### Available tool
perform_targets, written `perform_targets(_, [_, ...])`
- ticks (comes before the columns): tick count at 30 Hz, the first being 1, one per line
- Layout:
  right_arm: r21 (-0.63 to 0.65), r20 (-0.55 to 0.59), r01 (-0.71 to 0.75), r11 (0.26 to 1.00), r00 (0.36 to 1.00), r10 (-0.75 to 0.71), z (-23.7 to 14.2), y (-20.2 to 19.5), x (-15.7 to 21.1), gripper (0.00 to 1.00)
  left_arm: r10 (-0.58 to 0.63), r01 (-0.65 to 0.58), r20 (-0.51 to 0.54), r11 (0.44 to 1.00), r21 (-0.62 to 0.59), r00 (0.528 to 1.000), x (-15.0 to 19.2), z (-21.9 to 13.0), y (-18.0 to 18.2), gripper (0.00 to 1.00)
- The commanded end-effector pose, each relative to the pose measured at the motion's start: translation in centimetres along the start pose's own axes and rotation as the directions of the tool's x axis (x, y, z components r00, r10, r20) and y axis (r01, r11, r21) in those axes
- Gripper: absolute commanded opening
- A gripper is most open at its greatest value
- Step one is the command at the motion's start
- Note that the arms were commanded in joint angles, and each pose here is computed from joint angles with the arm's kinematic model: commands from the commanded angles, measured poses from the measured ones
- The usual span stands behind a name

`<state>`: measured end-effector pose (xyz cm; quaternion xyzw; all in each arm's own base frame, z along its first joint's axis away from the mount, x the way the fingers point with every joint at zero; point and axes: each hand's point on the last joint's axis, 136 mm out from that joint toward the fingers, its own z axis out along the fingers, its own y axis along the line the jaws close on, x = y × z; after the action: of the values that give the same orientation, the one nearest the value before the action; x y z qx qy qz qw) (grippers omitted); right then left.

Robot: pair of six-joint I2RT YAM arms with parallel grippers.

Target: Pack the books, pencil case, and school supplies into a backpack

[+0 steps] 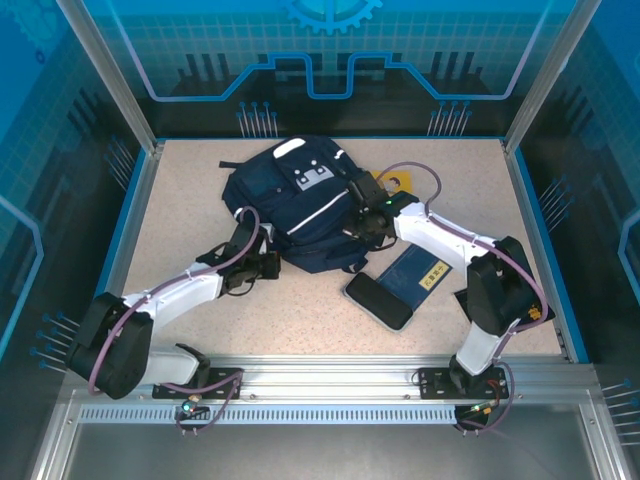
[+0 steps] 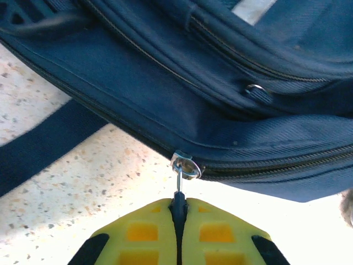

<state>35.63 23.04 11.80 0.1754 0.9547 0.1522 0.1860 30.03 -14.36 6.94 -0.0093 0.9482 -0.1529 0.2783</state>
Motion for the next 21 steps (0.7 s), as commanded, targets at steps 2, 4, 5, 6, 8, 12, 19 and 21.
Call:
perform_targets(2, [0.054,0.085,0.017,0.998,0.996,-0.022,-1.6,-1.0,-1.9,0.0,-0.098,0.092,-0.028,0.984,-0.149,0.995,-0.5,0.4,3.7,0.0])
perform_targets(4, [0.028,0.069,0.028,0.999,0.997,-0.03,-1.4,-0.5,-1.5,0.0,-0.124,0.118,-0.027,0.979,-0.164,0.992,-1.1,0.8,4.4,0.0])
perform_targets(5, [0.007,0.058,0.036,0.999,0.998,-0.036,-1.2,-0.2,-1.3,0.0,-0.143,0.136,-0.032,0.976,-0.171,0.989,-1.4,1.1,4.8,0.0])
perform_targets(6, [-0.018,0.044,0.042,0.999,0.998,-0.042,-1.1,0.3,-1.1,0.0,-0.16,0.152,-0.033,0.971,-0.183,0.987,-1.7,1.3,5.3,0.0])
perform_targets(8, [-0.086,0.013,0.064,0.994,0.998,-0.063,-0.7,1.6,-0.5,0.0,-0.195,0.185,-0.032,0.962,-0.201,0.98,-2.2,1.6,6.3,0.0])
perform_targets(12, [-0.289,-0.098,0.103,0.952,0.986,-0.136,-0.3,5.9,2.1,0.0,-0.234,0.228,-0.001,0.948,-0.22,0.972,-3.8,1.3,7.8,0.0])
perform_targets(19, [-0.42,-0.165,0.176,0.89,0.95,-0.266,-0.8,10.9,6.6,0.32,-0.346,0.355,0.082,0.888,-0.292,0.935,-6.0,-1.0,12.0,0.04])
perform_targets(21, [-0.4,-0.135,0.21,0.892,0.949,-0.284,-1.3,10.6,6.2,0.52,-0.37,0.383,0.1,0.875,-0.295,0.924,-6.4,-1.9,12.5,0.19])
